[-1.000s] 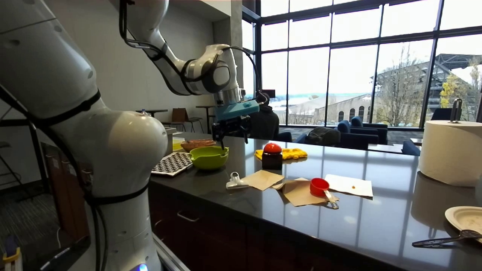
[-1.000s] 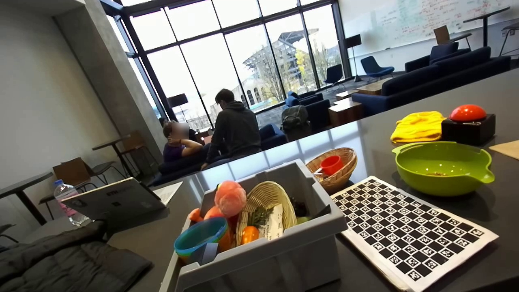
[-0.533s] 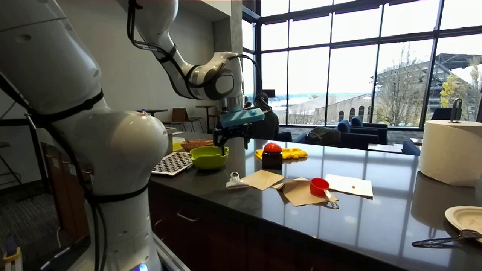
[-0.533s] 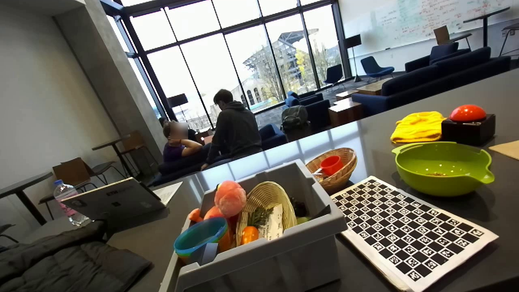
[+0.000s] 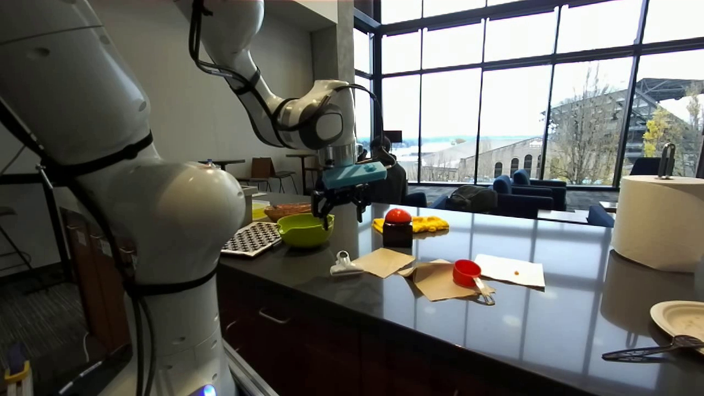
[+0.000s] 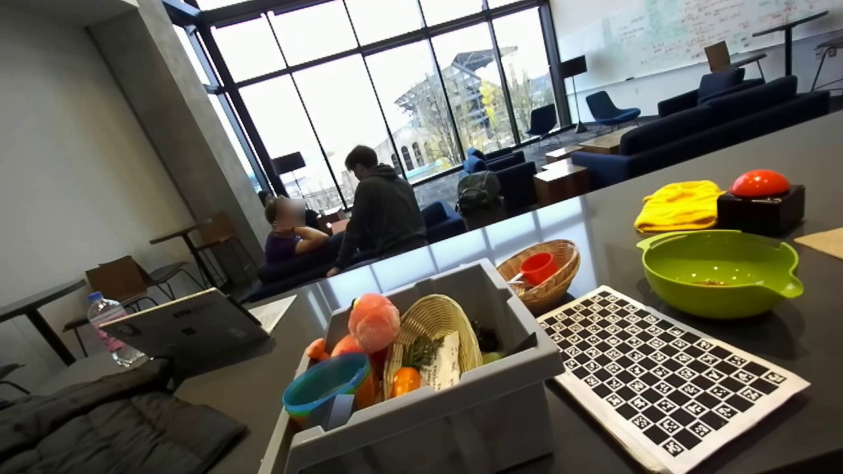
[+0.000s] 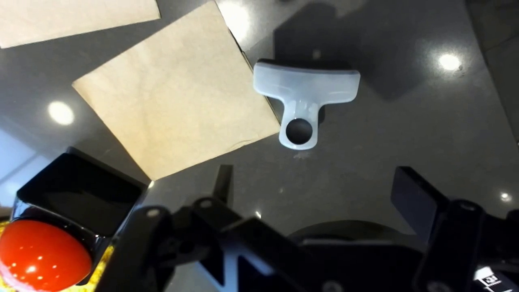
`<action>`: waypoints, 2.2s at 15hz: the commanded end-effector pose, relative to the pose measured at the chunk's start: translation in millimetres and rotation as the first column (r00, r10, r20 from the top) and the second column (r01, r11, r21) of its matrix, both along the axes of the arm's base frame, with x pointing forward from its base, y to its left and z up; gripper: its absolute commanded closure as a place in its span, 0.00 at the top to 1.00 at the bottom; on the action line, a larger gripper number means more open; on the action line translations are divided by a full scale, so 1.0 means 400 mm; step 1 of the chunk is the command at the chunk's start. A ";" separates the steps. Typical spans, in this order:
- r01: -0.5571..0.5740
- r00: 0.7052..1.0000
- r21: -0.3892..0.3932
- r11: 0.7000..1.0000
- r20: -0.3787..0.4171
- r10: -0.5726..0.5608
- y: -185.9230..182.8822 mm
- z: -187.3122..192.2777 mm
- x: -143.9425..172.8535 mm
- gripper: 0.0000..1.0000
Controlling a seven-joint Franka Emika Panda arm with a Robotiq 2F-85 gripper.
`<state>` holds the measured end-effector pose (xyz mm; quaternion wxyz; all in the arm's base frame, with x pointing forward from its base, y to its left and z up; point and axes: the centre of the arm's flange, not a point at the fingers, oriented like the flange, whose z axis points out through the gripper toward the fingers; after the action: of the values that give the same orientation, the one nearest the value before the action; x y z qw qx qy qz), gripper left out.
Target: Move the white clip to the right.
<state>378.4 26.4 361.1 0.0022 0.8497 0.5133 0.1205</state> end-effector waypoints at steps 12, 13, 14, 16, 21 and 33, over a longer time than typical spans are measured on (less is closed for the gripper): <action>-0.008 0.997 0.105 0.994 0.072 0.000 0.061 -0.154 -0.015 1.00; -0.011 0.998 0.108 0.994 0.059 0.004 0.067 -0.157 -0.022 1.00; -0.014 0.999 0.107 0.994 0.052 0.008 0.071 -0.162 -0.025 1.00; -0.024 0.999 0.106 0.994 0.035 0.020 0.073 -0.175 -0.035 1.00; -0.018 1.000 0.113 0.993 0.000 0.018 0.051 -0.240 -0.055 1.00; 0.007 1.000 0.112 0.994 0.006 -0.007 -0.008 -0.312 -0.077 1.00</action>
<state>384.5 30.2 240.9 -0.0546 0.8532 0.4985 0.1434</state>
